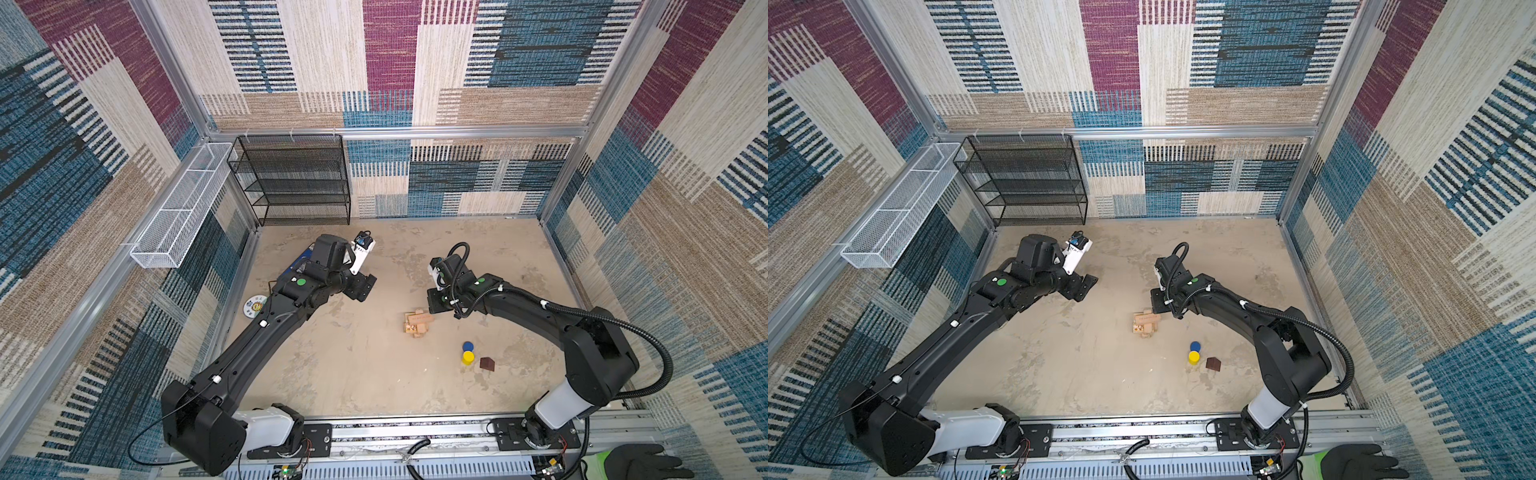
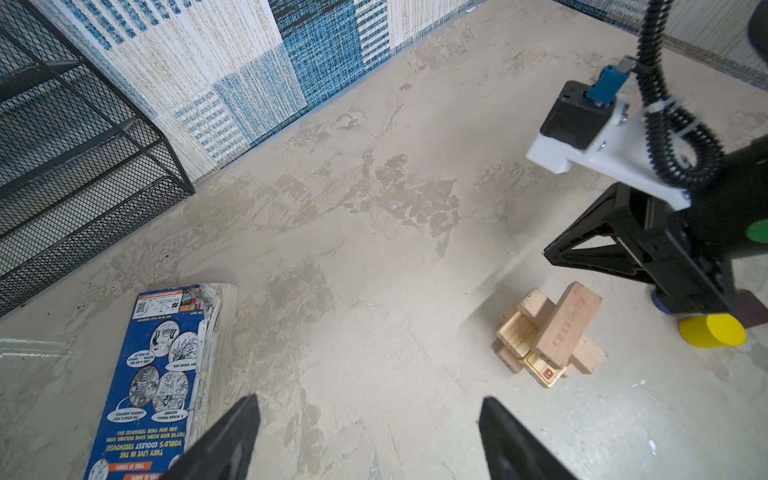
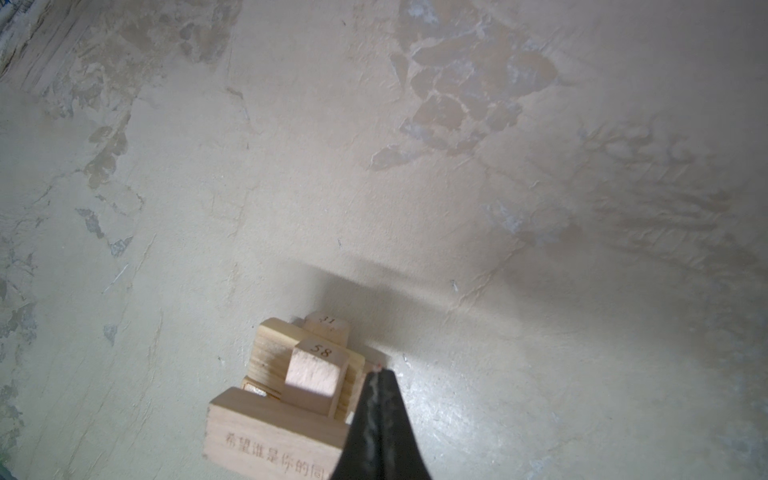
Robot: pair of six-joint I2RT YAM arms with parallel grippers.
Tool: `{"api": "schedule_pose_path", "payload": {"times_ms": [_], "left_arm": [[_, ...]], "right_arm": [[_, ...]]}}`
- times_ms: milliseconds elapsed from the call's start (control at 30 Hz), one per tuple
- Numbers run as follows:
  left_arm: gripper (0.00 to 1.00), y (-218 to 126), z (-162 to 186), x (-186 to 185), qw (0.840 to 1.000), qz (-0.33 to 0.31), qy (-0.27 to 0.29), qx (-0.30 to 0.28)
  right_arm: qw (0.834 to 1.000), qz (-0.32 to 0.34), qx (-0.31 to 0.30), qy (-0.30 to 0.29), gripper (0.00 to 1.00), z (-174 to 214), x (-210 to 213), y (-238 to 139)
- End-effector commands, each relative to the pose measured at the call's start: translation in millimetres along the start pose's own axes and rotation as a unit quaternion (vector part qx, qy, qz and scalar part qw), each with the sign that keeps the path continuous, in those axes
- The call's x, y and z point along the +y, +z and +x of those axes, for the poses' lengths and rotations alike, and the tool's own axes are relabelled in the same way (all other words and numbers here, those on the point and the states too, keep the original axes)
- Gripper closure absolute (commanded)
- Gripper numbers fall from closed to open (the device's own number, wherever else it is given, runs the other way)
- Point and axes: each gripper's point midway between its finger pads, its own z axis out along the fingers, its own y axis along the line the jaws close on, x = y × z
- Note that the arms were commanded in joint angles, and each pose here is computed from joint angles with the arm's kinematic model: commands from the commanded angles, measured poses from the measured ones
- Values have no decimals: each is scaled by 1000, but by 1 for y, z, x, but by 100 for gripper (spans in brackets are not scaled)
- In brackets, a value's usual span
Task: Build the wood block tower
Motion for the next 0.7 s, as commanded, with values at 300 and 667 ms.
{"api": "schedule_pose_path", "payload": {"times_ms": [300, 667], "left_arm": [[13, -2, 0, 2, 1000, -8, -1, -2], [13, -2, 2, 4, 1000, -13, 2, 0]], "right_arm": [[1000, -12, 11, -6, 99, 1, 5, 3], [1000, -14, 22, -6, 99, 7, 5, 5]]}}
